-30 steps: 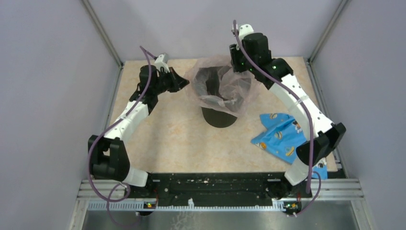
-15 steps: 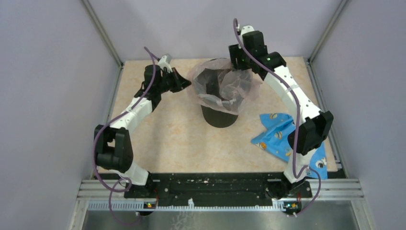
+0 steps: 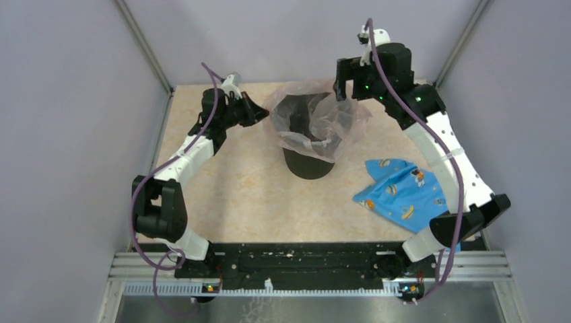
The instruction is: Put the trash bags into the trash bin
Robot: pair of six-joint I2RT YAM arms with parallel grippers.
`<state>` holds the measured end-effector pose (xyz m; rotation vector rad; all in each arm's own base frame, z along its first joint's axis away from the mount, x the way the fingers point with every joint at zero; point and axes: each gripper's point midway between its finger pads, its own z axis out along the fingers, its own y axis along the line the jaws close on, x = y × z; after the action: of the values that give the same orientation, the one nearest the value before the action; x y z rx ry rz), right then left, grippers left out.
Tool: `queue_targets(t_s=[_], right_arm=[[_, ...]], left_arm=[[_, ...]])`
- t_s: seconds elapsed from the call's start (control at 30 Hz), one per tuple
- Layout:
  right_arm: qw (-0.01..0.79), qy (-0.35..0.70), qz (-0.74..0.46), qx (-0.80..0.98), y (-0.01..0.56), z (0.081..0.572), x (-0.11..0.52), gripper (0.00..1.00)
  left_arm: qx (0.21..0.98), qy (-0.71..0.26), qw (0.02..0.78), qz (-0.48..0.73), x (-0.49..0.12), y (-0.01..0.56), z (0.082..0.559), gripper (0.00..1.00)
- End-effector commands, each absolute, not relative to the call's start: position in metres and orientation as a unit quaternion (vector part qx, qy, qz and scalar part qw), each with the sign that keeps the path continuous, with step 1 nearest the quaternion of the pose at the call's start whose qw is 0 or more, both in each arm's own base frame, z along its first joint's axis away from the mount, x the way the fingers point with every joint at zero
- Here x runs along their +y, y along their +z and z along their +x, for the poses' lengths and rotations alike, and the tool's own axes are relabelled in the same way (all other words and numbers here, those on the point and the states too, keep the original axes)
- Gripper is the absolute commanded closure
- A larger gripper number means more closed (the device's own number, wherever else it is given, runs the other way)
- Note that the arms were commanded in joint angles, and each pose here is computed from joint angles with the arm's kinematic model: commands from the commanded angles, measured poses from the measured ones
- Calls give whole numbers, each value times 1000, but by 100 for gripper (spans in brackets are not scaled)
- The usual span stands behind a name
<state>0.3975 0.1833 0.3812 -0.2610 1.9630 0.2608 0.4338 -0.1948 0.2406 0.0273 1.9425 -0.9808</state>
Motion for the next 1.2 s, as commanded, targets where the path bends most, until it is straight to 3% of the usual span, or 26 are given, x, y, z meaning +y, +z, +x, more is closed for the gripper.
queue_targets(t_s=[0.0, 0.5, 0.77, 0.97, 1.17], right_arm=[[526, 119, -77, 839, 374, 376, 164, 9], [528, 193, 44, 826, 340, 334, 137, 33], [518, 194, 68, 830, 315, 336, 137, 67], [501, 166, 77, 846, 282, 345, 127, 99], [487, 150, 86, 856, 248, 369, 119, 100]], left_arm=[[768, -403, 497, 27, -195, 263, 443, 100], [772, -397, 496, 27, -194, 259, 445, 100], [774, -394, 496, 27, -193, 258, 446, 100], [776, -391, 495, 24, -193, 256, 449, 100], [786, -391, 480, 17, -194, 243, 452, 100]])
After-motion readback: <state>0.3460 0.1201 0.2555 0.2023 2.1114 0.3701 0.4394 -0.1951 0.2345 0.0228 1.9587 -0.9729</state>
